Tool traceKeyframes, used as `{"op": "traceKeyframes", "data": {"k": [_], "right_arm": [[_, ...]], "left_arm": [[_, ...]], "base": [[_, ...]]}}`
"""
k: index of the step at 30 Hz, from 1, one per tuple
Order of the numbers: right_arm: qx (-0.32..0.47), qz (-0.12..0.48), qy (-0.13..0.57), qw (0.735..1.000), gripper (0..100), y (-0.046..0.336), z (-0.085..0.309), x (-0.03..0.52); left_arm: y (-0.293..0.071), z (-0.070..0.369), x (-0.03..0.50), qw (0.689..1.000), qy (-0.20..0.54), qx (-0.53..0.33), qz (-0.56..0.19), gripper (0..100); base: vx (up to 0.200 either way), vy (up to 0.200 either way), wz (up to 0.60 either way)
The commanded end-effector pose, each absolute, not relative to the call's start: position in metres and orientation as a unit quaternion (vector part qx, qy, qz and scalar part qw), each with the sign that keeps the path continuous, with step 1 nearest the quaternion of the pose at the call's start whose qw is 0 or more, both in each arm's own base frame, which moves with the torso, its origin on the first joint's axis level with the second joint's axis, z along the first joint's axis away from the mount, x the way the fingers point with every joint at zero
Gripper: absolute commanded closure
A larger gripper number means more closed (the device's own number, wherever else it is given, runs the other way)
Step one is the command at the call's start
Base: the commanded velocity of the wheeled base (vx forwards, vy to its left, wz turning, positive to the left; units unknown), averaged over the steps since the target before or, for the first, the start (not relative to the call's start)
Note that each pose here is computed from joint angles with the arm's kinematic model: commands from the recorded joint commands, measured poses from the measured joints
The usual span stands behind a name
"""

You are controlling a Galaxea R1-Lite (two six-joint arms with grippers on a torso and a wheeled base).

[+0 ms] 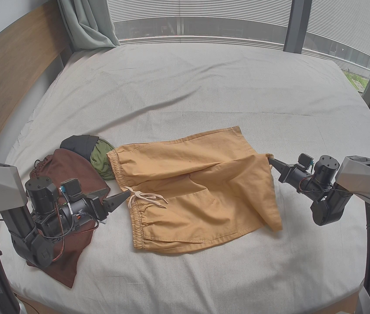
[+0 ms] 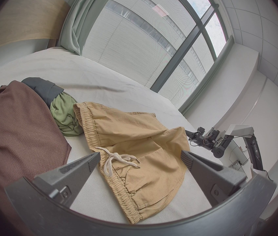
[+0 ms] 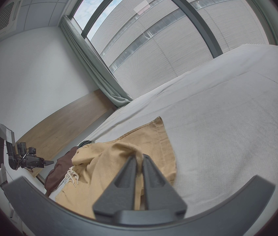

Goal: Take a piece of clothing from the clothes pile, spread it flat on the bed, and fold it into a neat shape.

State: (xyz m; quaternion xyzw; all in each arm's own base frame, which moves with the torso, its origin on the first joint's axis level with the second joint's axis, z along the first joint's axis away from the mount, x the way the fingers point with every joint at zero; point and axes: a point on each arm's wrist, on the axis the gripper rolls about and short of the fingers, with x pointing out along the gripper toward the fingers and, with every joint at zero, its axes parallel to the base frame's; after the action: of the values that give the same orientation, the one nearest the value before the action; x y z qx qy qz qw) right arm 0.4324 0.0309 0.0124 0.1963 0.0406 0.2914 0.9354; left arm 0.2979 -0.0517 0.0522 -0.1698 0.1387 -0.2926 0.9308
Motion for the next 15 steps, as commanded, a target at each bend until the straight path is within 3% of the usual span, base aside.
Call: {"op": "traceKeyframes", "data": {"k": [1,15], "right_arm": [[0.195,0.287,0.037,0.937,0,0.026,0.013,0.434],[0.171,0.285,0.049,0.942,0,0.025,0.046,0.388]], "left_arm": [[-0.053,0.051,0.298,0.930,0.141,-0.170,-0.294,0],[-0.057,0.050,0.295,0.926,0.147,-0.172,-0.301,0]], "base": [[0.000,0.000,0.00],[0.000,0.000,0.00]]}}
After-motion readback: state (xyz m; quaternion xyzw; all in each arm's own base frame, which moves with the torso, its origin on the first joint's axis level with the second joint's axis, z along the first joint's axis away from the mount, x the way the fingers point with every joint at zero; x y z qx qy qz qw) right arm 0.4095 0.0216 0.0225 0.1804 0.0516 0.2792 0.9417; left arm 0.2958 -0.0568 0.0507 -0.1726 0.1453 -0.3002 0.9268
